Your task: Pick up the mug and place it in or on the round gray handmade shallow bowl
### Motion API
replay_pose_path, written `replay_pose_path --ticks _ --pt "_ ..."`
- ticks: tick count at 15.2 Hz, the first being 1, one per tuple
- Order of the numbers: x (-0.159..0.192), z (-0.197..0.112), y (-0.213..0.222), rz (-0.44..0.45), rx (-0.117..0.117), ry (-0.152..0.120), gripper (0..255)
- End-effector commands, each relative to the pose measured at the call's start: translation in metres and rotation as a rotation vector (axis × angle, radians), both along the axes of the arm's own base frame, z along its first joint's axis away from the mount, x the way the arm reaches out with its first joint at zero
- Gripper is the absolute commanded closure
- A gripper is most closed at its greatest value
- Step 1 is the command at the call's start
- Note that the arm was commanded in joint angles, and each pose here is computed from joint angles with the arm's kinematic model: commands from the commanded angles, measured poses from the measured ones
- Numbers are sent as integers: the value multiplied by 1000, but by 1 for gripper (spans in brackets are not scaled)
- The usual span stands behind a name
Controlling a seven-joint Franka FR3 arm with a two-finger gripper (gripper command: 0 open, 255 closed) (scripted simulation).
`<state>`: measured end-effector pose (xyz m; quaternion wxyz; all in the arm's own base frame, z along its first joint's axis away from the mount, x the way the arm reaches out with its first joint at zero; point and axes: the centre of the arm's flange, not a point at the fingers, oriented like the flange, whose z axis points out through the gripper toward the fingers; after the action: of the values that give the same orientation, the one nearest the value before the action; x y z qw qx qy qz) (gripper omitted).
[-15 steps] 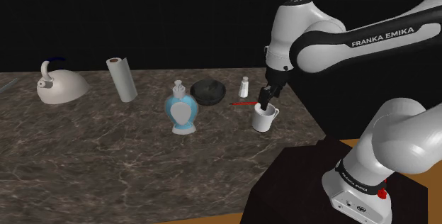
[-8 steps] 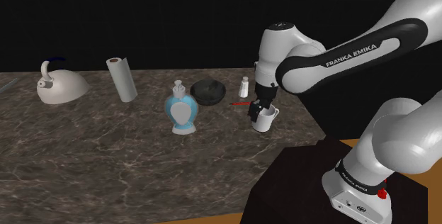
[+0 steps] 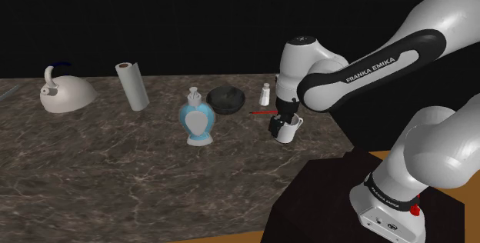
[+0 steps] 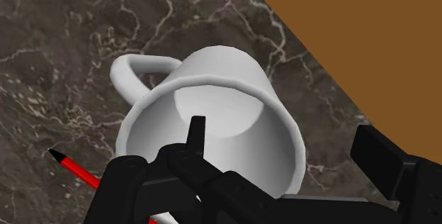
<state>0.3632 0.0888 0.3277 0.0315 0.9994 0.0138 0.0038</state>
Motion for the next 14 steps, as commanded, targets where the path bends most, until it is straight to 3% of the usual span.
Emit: replay_pose_path --ticks 1,4,5,14 --pt "0 0 0 0 0 0 0" --pt "0 0 0 0 0 0 0" --pt "0 0 0 0 0 0 255" --pt "0 0 0 0 0 0 255"
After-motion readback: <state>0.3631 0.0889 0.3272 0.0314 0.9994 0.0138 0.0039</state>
